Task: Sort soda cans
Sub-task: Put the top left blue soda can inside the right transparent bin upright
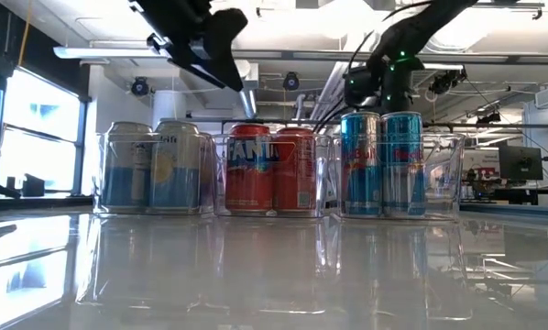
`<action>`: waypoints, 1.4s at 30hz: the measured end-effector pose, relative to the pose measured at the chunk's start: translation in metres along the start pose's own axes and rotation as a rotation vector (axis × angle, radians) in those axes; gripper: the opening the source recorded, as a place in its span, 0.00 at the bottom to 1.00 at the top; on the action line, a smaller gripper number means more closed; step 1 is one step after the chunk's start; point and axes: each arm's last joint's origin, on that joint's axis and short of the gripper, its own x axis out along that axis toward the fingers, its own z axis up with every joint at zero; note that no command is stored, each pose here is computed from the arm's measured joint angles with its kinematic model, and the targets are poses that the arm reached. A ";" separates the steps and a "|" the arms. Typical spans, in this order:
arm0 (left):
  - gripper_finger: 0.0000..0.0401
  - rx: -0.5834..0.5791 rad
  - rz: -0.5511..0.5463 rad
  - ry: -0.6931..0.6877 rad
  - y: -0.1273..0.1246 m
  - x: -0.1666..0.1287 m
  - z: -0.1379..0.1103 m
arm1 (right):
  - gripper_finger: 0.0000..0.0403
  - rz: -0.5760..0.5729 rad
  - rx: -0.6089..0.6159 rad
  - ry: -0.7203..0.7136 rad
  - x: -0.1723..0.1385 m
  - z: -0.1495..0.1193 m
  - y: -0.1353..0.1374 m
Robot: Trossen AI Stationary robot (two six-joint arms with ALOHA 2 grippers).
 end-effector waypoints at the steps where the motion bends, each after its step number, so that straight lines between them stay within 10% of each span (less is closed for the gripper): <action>1: 0.48 -0.007 -0.005 -0.002 -0.001 -0.002 0.000 | 0.50 0.003 0.003 -0.008 0.003 0.000 0.000; 42: 0.48 -0.089 -0.025 -0.013 -0.004 -0.003 0.001 | 0.47 -0.047 0.090 0.006 0.040 -0.015 0.005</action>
